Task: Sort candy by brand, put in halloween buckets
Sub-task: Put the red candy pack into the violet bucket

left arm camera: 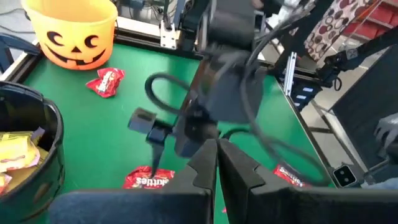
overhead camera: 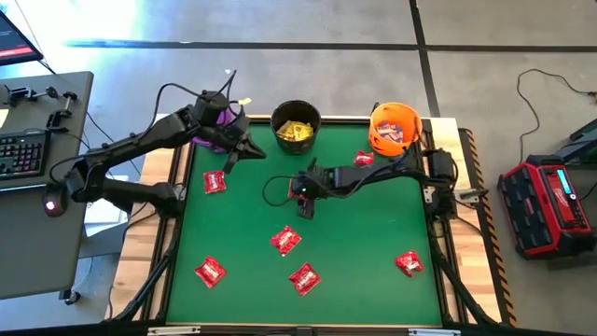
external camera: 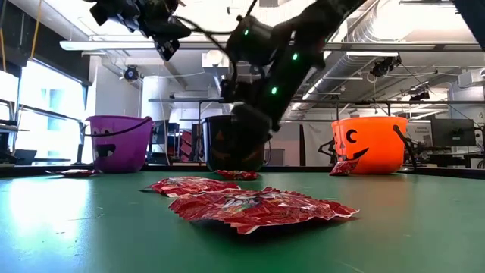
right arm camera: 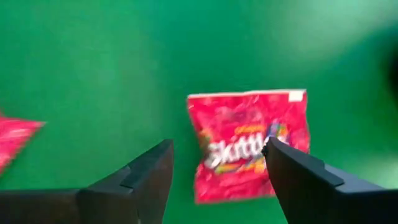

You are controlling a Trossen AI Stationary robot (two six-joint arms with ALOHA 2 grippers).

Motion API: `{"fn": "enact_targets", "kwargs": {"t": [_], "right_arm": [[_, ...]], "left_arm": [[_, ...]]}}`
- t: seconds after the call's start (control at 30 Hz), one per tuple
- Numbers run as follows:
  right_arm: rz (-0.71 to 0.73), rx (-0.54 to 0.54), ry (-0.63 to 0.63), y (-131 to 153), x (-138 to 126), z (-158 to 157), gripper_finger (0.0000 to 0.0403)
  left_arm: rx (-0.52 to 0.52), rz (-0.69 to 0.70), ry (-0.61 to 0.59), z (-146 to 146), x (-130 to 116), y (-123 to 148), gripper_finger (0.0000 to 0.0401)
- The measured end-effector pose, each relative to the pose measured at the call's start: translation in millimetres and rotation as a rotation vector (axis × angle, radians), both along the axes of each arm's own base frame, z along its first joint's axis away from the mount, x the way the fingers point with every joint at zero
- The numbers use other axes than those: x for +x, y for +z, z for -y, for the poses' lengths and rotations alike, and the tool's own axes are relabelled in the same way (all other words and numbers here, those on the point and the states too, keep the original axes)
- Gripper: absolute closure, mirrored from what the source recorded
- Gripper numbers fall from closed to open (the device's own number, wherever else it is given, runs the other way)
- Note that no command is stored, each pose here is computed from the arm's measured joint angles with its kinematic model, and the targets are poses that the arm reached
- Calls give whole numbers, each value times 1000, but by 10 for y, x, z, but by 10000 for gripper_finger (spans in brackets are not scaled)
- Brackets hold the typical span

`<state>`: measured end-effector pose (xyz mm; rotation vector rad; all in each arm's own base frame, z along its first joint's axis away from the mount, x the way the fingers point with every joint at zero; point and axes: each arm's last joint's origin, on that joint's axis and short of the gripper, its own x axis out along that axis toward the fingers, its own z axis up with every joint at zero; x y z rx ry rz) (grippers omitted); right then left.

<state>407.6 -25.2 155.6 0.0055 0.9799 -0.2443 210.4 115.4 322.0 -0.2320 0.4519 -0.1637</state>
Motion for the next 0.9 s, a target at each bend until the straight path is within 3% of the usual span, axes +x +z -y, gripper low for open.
{"fn": "enact_targets", "kwargs": {"t": [0.17, 0.3, 0.73, 0.9], "right_arm": [[-27, -83, 19, -207, 63, 22, 174], [-39, -67, -4, -284, 73, 33, 195], [-11, -34, -49, -181, 140, 26, 376], [20, -26, -46, 8, 248, 39, 398]], "left_arm": [[-9, -9, 21, 58, -95, -44, 400], [-1, -6, 30, 90, -150, -47, 400], [20, -6, 55, 106, -189, -59, 400], [40, 24, 87, 86, -277, 5, 400]]}}
